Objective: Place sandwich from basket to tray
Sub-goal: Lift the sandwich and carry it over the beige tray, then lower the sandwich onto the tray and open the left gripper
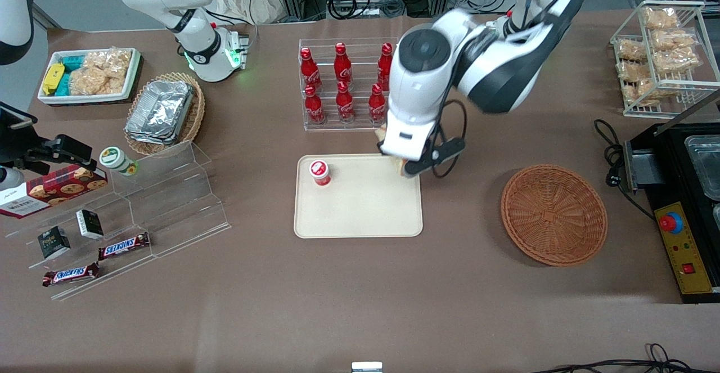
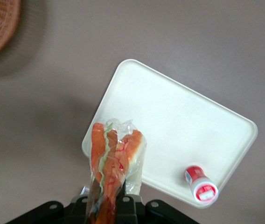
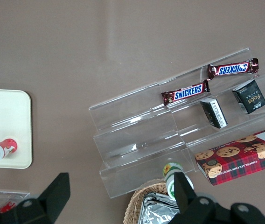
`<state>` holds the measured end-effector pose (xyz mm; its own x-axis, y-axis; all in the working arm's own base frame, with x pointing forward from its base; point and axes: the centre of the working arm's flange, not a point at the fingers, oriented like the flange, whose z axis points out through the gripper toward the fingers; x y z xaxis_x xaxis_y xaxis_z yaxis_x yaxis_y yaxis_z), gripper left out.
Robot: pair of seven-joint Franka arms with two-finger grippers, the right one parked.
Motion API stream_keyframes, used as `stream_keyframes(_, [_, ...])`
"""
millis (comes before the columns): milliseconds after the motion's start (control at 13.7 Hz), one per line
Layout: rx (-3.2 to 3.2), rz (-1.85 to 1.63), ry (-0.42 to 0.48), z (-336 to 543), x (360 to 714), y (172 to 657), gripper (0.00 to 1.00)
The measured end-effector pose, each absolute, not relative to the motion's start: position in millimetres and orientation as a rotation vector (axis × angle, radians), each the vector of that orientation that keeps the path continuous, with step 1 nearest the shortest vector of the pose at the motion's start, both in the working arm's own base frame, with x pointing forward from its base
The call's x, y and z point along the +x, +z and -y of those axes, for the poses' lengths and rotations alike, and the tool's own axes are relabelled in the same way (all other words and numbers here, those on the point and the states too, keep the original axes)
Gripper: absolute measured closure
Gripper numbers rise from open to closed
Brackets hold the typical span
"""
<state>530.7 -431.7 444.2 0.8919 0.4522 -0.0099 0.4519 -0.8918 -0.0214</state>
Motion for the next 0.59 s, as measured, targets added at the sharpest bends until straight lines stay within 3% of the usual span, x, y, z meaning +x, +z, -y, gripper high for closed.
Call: stream_keyframes(585, [-3.034, 0.630, 0.045, 440.7, 564.1, 276.2, 0.84])
